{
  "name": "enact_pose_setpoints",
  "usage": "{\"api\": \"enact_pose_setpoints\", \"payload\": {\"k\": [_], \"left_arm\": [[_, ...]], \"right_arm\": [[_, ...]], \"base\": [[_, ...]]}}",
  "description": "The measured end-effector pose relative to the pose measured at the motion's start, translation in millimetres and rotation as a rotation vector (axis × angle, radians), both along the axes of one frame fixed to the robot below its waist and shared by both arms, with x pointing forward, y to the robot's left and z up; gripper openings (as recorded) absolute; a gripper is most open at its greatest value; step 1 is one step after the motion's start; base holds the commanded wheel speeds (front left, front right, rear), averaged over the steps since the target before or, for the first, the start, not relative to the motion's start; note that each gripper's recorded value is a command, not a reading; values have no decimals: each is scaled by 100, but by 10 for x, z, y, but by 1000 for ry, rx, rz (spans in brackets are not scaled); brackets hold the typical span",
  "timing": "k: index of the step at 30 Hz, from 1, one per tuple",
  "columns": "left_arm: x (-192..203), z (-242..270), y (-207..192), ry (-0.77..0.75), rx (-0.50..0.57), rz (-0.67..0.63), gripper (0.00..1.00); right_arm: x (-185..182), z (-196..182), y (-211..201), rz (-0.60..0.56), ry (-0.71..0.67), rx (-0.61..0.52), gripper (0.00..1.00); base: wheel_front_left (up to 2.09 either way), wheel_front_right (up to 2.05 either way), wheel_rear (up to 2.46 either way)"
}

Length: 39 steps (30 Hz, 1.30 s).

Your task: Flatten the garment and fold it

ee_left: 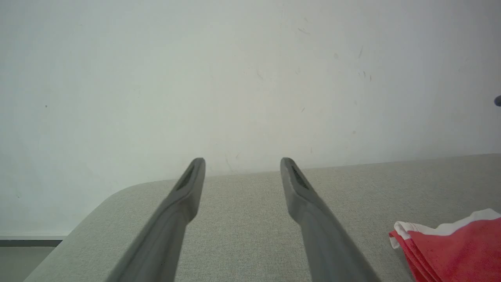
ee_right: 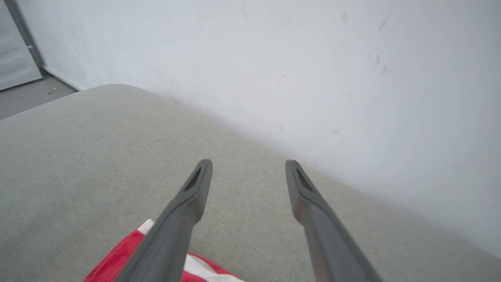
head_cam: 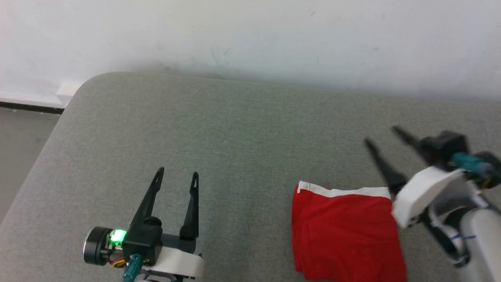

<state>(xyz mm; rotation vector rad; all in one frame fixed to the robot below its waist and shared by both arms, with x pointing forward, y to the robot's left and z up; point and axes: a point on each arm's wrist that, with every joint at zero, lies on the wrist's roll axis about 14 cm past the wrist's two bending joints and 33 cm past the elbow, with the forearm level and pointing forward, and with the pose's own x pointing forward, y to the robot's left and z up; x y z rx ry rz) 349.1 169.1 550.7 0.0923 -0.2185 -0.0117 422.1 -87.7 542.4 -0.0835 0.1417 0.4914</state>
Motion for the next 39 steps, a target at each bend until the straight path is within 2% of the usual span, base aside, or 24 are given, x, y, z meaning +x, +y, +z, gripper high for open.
{"api": "enact_pose_setpoints", "payload": {"k": [3,7,11,13,19,24,34,36,39], "left_arm": [[30,28,-40,-9,-6,-13,100],[70,36,-80,-11,-27,-27,100],[101,14,-100,-3,-44,-34,100],[109,8,-101,-1,-51,-36,100],[109,-60,-90,21,-77,-40,100],[79,-130,-76,43,-88,-31,100],[92,-163,-80,54,-98,-39,100],[91,-173,-68,57,-98,-36,100],[94,-195,-62,64,-100,-37,100]], "right_arm": [[131,200,-448,-102,-142,-72,100],[179,378,-909,-219,-277,-108,100],[71,316,-1168,-307,-313,-56,100],[-12,239,-1274,-362,-306,5,100],[-276,23,-1231,-390,-294,64,100],[-396,-50,-1133,-395,-300,66,100],[-423,-171,-1031,-396,-264,80,100],[-405,-211,-1007,-385,-234,88,100],[-382,-400,-931,-366,-97,137,100]], "base": [[0,0,0],[0,0,0],[0,0,0],[0,0,0],[0,0,0],[0,0,0],[0,0,0],[0,0,0],[0,0,0]]}}
